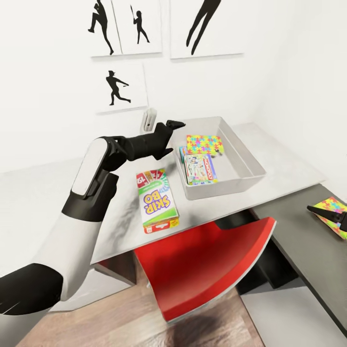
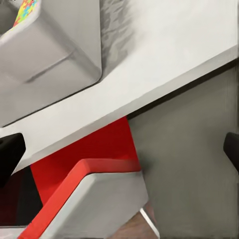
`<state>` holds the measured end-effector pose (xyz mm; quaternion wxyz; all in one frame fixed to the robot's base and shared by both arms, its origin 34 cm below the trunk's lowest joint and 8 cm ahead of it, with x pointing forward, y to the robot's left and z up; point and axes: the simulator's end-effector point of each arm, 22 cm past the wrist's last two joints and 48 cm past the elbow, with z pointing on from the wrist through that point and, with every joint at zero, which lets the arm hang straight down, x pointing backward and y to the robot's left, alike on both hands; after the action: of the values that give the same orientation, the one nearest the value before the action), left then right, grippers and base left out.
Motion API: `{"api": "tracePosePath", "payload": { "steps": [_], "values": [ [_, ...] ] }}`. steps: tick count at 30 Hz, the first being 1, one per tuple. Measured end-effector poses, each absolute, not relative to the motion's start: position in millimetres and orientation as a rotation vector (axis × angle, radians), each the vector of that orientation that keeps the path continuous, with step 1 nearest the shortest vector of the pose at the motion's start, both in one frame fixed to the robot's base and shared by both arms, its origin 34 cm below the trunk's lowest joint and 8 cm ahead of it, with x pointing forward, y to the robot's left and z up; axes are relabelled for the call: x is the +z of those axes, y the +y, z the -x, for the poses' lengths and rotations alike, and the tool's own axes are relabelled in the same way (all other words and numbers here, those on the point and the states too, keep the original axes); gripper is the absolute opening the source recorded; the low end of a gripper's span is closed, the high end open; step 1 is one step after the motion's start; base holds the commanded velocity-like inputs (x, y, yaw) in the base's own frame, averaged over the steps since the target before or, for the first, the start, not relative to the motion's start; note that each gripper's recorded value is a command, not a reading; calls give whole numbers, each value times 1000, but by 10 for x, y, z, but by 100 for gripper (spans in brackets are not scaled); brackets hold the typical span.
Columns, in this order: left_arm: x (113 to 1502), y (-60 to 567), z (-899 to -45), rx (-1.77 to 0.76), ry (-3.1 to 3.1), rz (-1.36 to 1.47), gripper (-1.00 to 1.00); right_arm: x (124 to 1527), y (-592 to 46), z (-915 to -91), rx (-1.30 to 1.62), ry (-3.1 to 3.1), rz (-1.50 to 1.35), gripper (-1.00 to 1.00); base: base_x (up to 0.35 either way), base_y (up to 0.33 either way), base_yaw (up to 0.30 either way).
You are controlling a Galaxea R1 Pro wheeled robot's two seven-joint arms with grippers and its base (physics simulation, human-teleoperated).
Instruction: Put all the toys in the child's room - the three board games (two on the bed and one on the table), the two jigsaw puzzles on the table, and the tennis ball on the table - inside the toy box on the table in the child's room.
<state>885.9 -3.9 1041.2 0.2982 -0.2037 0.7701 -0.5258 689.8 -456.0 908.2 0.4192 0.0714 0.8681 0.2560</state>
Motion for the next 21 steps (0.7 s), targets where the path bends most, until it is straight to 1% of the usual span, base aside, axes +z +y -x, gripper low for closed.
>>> {"api": "tracePosePath", "payload": {
  "steps": [5,6,9,11,21],
  "values": [
    [10407,115,-8835,-1372,2031,535,100,9240,-4601,-7011,623,2147,-159,100,-56,0,0],
    [10350,358,-8791,-1338,2013,542,100,9539,-4590,-7282,604,2076,-132,100,-16,0,0],
    [10309,505,-8775,-1323,2003,558,100,9716,-4571,-7485,573,2043,-111,100,-12,0,0],
    [10217,711,-8733,-1307,1991,593,100,9916,-4542,-7759,508,2019,-91,100,-5,0,0],
    [10026,952,-8666,-1283,1992,643,100,10292,-4465,-8268,372,1966,-97,100,-2,11,0]
  ]
}}
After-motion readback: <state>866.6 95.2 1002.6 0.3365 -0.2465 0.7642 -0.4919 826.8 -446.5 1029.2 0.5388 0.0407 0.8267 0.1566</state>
